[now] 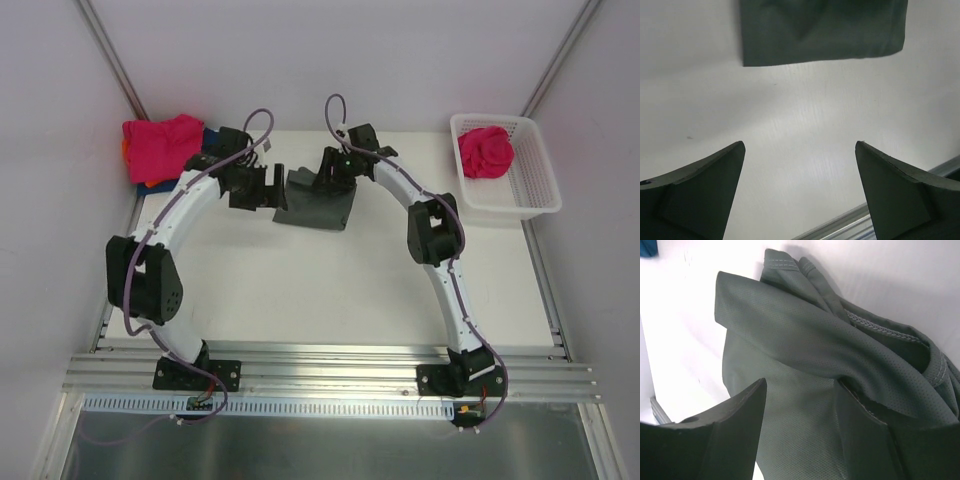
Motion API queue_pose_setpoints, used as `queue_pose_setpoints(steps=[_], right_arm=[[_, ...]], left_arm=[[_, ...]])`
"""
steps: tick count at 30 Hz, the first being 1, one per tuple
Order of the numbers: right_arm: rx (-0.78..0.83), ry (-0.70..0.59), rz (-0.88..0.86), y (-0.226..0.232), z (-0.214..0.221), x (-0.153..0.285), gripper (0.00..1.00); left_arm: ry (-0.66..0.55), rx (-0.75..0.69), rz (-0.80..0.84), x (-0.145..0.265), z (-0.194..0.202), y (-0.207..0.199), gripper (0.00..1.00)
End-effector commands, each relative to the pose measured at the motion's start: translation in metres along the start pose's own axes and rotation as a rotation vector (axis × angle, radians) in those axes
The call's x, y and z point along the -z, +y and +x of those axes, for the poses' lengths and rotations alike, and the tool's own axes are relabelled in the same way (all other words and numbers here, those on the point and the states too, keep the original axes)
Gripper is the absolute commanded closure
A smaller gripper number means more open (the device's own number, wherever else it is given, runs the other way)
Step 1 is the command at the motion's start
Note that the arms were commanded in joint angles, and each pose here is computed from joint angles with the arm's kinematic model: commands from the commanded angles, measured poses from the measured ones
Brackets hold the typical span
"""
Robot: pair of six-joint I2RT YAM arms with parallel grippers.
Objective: Fold and stack the t-shirts
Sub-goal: Fold the long partially folded tshirt into a neat square
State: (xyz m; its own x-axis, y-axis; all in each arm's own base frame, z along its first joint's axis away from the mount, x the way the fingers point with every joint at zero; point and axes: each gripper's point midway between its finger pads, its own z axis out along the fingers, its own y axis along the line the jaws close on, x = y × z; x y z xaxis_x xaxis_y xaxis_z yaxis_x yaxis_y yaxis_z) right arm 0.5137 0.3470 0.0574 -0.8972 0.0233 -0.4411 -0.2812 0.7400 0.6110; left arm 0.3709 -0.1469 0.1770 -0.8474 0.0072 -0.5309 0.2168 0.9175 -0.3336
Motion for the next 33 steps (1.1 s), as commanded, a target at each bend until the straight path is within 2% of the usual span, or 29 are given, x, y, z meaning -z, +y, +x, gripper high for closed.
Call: queue_pose_setpoints(steps=[1, 2, 4, 5, 6, 8, 9, 15, 22, 33], right_arm=[[0.017, -0.106, -0.012, 0.007, -0.036, 0.007, 0.4], [0.023, -0.118, -0.015, 0.008, -0.041, 0.007, 0.4], [0.019, -0.122, -0.017, 0.008, -0.042, 0.006, 0.4], [0.018, -0.122, -0.023, 0.009, -0.042, 0.006, 0.4], [0.015, -0.124, -0.028, 0.01, -0.043, 0.007, 0.4], [0.001, -0.108, -0.03, 0.01, -0.038, 0.005, 0.4], [-0.005, -0.103, -0.028, 0.008, -0.036, 0.005, 0.4], [-0.031, -0.079, -0.018, 0.004, -0.027, 0.007, 0.39], [-0.037, -0.086, 0.002, -0.003, -0.029, 0.004, 0.39], [-0.021, -0.15, 0.036, -0.008, -0.048, 0.0, 0.37]], left_arm=[[0.091, -0.012, 0.107, -0.033, 0.009, -0.033, 0.07], [0.136, -0.02, 0.115, -0.053, 0.016, -0.039, 0.07], [0.129, -0.028, 0.141, -0.064, 0.001, -0.051, 0.08], [0.162, -0.01, 0.144, -0.082, 0.004, -0.051, 0.08], [0.134, -0.018, 0.171, -0.084, -0.012, -0.059, 0.09], [0.157, -0.009, 0.17, -0.107, -0.015, -0.057, 0.1], [0.121, -0.021, 0.18, -0.109, -0.032, -0.062, 0.1], [0.114, -0.022, 0.199, -0.145, -0.049, -0.063, 0.11], [0.208, 0.006, 0.232, -0.175, -0.02, -0.061, 0.13], [0.316, 0.042, 0.259, -0.17, 0.024, -0.073, 0.14]])
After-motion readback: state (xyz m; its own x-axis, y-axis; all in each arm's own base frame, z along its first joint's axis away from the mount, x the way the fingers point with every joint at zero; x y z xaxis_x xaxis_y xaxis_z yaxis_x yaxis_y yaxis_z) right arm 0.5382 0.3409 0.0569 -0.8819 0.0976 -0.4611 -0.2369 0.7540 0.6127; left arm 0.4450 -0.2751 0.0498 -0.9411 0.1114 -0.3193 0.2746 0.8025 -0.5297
